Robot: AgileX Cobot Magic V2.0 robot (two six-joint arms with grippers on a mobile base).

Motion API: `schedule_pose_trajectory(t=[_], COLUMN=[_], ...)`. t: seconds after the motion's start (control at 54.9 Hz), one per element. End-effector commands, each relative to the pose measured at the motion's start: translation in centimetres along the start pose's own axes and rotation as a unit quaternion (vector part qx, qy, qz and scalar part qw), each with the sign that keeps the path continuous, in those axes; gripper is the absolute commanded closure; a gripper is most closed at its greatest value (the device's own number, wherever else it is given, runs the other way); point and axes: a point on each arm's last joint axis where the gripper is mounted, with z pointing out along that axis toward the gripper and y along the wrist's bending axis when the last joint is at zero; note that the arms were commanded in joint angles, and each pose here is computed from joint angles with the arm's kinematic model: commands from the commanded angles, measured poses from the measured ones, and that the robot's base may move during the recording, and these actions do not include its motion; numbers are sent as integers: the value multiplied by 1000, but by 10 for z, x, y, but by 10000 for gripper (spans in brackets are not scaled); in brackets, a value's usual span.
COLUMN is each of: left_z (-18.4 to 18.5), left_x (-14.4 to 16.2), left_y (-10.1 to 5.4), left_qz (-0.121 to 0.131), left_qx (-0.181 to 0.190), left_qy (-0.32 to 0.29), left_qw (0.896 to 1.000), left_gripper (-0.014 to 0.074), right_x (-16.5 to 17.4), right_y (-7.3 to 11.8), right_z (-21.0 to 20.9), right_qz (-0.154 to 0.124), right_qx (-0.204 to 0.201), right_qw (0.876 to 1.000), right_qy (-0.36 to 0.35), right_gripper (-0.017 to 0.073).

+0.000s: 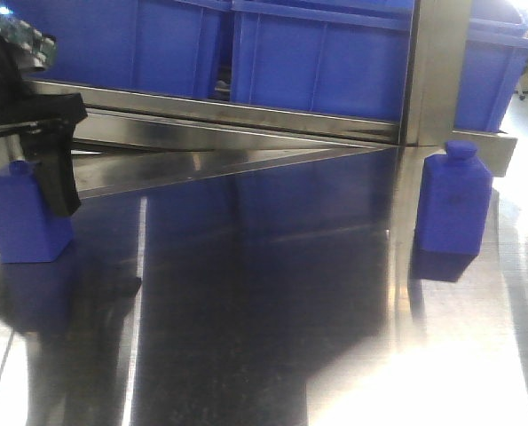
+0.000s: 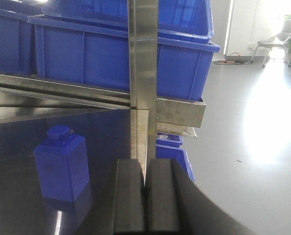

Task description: Pick and sort blue part to right shelf

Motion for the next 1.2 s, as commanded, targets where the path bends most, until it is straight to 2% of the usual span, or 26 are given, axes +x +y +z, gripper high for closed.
schedule_pose_trajectory(t=[0.0,0.146,0.437,0.619,0.765,0.892,0.947,1.092,1.183], left_z=[-20,-16,-10,-17,-42,-79,-93,-126,-140], left_x=[-3,-4,-5,-4,-3,7,15,41,63], left_y=[-6,-6,-5,-6,-11,-18,-20,-15,-9], left_qz=[2,1,0,2,28,65,72,86,97], left_qx=[10,9,7,7,15,23,24,13,-1], left_qy=[-35,-30,-17,-8,-66,-149,-178,-268,-326], left_qw=[999,1000,1000,1000,997,986,981,959,940], left_gripper=[27,66,295,300,300,300,300,300,300], right_x=[-12,-12,-12,-12,-12,-12,-12,-13,-15], right_y=[0,0,0,0,0,0,0,0,0], right_z=[-2,-2,-2,-2,-2,-2,-2,-2,-2], right_qz=[-6,-6,-6,-6,-6,-6,-6,-6,-6], right_qx=[3,3,3,3,3,3,2,2,2], right_qw=[998,998,998,998,998,998,998,998,998], right_qy=[-55,-55,-55,-55,-55,-55,-57,-61,-68], right_gripper=[510,510,510,510,510,510,510,510,510])
